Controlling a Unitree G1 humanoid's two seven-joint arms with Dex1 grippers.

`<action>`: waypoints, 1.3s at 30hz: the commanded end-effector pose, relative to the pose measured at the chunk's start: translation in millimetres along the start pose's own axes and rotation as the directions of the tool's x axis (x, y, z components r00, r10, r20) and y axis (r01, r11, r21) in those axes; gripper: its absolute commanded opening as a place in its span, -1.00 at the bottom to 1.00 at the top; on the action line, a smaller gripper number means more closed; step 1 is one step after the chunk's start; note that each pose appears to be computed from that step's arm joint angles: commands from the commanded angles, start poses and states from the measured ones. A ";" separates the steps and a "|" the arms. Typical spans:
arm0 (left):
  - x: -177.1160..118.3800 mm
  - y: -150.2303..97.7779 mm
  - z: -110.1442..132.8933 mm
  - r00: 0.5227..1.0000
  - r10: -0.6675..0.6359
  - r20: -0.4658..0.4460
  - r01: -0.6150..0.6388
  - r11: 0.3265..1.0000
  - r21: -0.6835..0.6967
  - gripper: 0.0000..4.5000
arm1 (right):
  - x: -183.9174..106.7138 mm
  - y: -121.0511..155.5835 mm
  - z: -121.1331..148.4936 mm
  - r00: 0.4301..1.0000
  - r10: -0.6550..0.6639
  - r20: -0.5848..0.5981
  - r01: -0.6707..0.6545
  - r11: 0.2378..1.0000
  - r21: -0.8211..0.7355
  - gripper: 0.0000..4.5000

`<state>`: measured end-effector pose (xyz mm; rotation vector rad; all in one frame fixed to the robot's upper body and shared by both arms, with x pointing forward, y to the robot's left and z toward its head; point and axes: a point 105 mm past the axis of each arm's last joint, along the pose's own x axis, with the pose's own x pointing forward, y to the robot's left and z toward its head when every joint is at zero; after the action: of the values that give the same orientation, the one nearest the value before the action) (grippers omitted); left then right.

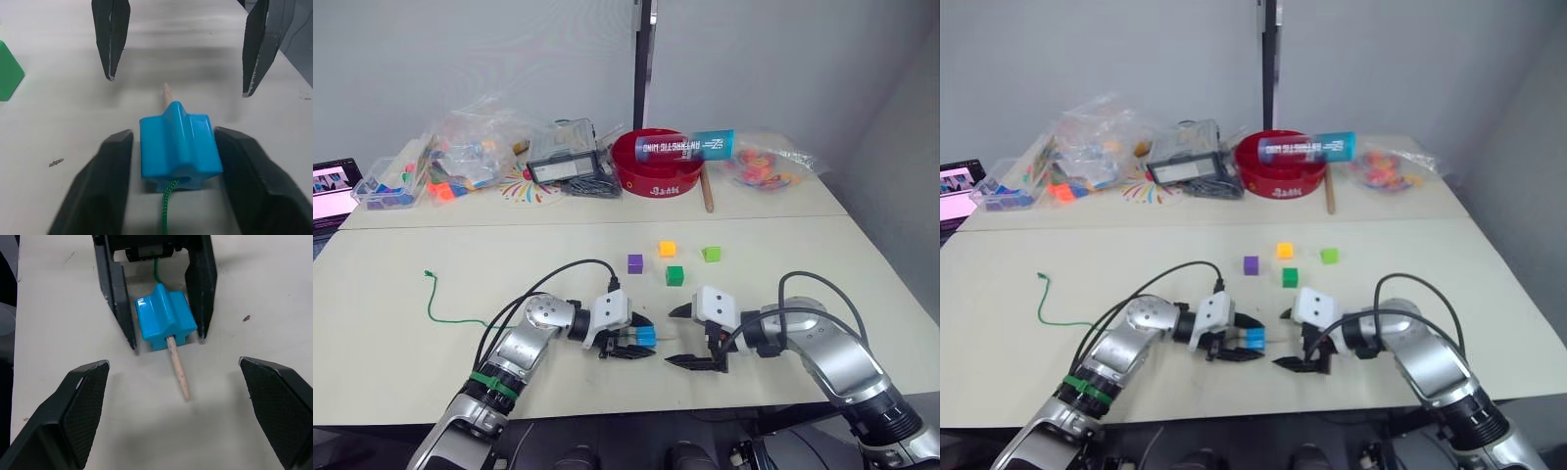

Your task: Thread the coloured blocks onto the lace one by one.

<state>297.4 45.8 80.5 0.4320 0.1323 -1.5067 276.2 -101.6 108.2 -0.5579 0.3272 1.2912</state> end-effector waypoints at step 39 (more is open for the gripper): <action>-8.3 -0.6 2.4 1.000 -0.015 0.002 0.015 0.999 0.037 -0.38 | 10.6 -12.8 -26.4 0.996 -0.057 -0.068 0.057 0.998 -0.005 -1.00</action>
<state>298.6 51.1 80.1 0.4492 0.1369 -1.5087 285.5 -98.5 86.8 -0.5886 0.3371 1.2960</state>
